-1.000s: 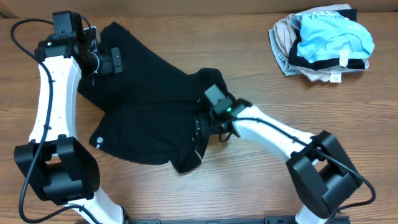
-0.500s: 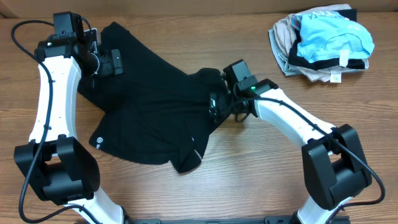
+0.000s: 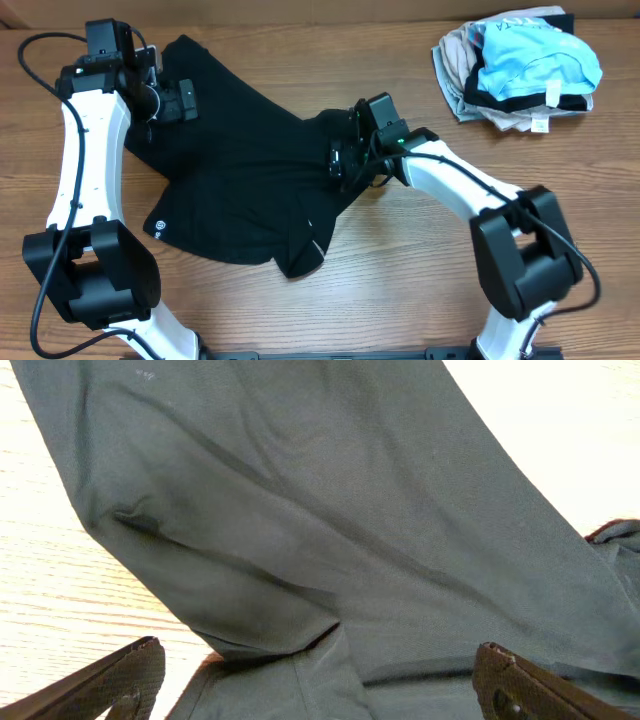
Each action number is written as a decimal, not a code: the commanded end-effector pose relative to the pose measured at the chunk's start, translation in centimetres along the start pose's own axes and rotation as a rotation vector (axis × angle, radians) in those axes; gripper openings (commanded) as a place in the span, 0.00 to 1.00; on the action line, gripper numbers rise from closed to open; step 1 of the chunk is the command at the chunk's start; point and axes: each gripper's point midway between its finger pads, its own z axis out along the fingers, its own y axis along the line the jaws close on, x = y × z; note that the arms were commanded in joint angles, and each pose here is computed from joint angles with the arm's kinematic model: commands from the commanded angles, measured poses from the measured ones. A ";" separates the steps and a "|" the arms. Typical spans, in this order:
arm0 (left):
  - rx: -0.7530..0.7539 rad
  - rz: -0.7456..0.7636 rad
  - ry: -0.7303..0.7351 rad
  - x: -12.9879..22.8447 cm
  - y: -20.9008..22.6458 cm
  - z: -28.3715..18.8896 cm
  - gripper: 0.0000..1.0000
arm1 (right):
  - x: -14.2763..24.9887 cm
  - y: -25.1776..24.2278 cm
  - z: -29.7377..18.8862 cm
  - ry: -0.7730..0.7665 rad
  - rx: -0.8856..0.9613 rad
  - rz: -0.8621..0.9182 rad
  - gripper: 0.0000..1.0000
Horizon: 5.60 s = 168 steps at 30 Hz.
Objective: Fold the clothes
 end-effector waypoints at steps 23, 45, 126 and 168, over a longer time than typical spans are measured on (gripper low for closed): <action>-0.012 0.041 0.019 0.3 0.2 0.3 1.00 | -0.4 -16.1 -3.1 0.111 0.285 0.272 0.79; -0.026 0.019 0.205 3.3 1.2 6.0 1.00 | 0.7 -3.6 2.0 0.123 0.066 0.094 0.50; -0.379 -0.126 0.420 5.7 8.4 1.0 0.04 | -1.9 0.7 -18.9 0.204 -0.036 0.042 0.52; -0.061 -0.227 0.165 -0.7 7.2 3.4 0.87 | 7.2 8.7 -12.1 0.377 -0.070 -0.176 0.59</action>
